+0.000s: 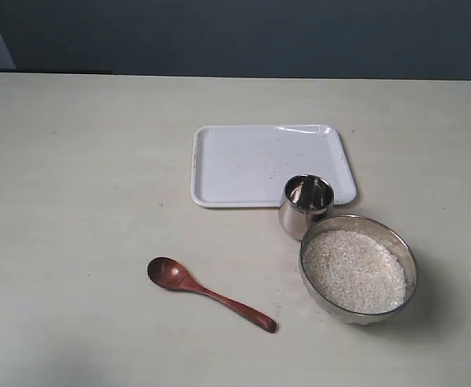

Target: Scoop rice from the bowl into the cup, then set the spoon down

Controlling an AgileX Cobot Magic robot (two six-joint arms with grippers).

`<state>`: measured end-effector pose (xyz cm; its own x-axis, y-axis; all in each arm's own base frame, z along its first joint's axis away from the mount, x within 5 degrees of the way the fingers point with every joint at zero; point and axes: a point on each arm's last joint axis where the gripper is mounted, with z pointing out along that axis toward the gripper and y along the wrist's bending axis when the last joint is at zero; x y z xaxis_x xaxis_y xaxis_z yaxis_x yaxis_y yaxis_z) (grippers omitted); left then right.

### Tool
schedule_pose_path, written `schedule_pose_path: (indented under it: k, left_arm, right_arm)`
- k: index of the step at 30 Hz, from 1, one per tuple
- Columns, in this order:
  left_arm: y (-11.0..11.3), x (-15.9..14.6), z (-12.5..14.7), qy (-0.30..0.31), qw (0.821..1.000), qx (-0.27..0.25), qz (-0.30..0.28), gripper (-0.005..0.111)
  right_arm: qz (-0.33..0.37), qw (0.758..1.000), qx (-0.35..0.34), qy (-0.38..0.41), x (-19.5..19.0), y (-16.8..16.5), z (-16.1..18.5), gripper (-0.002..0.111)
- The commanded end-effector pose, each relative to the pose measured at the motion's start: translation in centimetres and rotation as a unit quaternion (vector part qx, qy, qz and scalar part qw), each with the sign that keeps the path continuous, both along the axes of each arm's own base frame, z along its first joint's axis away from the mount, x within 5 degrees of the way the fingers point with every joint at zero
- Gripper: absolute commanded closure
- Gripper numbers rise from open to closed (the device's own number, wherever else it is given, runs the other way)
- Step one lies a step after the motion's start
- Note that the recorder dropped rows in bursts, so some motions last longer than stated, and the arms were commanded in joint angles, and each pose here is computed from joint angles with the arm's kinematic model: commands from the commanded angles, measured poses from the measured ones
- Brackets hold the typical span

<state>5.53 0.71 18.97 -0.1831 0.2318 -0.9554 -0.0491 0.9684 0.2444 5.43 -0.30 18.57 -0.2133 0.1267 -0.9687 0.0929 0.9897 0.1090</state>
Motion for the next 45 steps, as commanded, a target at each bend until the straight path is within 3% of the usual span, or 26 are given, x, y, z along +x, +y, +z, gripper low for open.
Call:
schedule_pose_path:
  k: [1, 9, 11, 13, 17, 19, 25, 28, 34, 37, 39, 41, 45]
  left_arm:
    - [0.0, 0.0, 0.2, -0.01, 1.0, 0.0, 0.0, 0.106]
    - [0.0, 0.0, 0.2, -0.01, 1.0, 0.0, 0.0, 0.106]
    - [0.0, 0.0, 0.2, -0.01, 1.0, 0.0, 0.0, 0.106]
    - [0.0, 0.0, 0.2, -0.01, 1.0, 0.0, 0.0, 0.106]
    - [0.0, 0.0, 0.2, -0.01, 1.0, 0.0, 0.0, 0.106]
    - [0.0, 0.0, 0.2, -0.01, 1.0, 0.0, 0.0, 0.106]
    - [0.0, 0.0, 0.2, -0.01, 1.0, 0.0, 0.0, 0.106]
    - [0.0, 0.0, 0.2, -0.01, 1.0, 0.0, 0.0, 0.106]
    - [0.0, 0.0, 0.2, -0.01, 1.0, 0.0, 0.0, 0.106]
    - [0.0, 0.0, 0.2, -0.01, 1.0, 0.0, 0.0, 0.106]
    - [0.0, 0.0, 0.2, -0.01, 1.0, 0.0, -0.001, 0.106]
    - [0.0, 0.0, 0.2, -0.01, 1.0, 0.0, -0.001, 0.106]
    - [0.0, 0.0, 0.2, -0.01, 1.0, 0.0, -0.001, 0.106]
  right_arm:
    - [-0.003, 1.0, 0.0, -0.004, 0.0, 0.0, 0.0, 0.109]
    - [-0.003, 1.0, -0.001, -0.017, 0.0, 0.0, 0.2, 0.109]
    - [-0.007, 0.996, 0.057, -0.062, 0.2, 0.1, 1.0, 0.109]
    - [-0.014, 0.98, 0.163, -0.111, 0.2, 0.1, 1.8, 0.109]
    - [-0.035, 0.91, 0.378, -0.168, 0.2, -0.1, 2.7, 0.109]
    - [-0.037, 0.897, 0.406, -0.168, 0.2, -0.1, 2.7, 0.109]
    - [-0.022, 0.901, 0.41, -0.14, 0.2, 0.3, 2.3, 0.109]
    - [0.018, 0.928, 0.35, -0.125, 0.0, 1.0, 3.5, 0.109]
    - [0.118, 0.974, 0.141, -0.136, -0.7, 2.3, 11.0, 0.109]
    - [0.185, 0.98, 0.054, -0.055, 1.8, 3.2, 14.0, 0.109]
    - [0.252, 0.968, 0.002, 0.006, 4.1, 4.0, 15.5, 0.109]
    - [0.33, 0.941, -0.034, 0.071, 6.6, 4.7, 16.4, 0.109]
    - [0.42, 0.894, -0.035, 0.151, 12.7, 5.9, 17.6, 0.104]
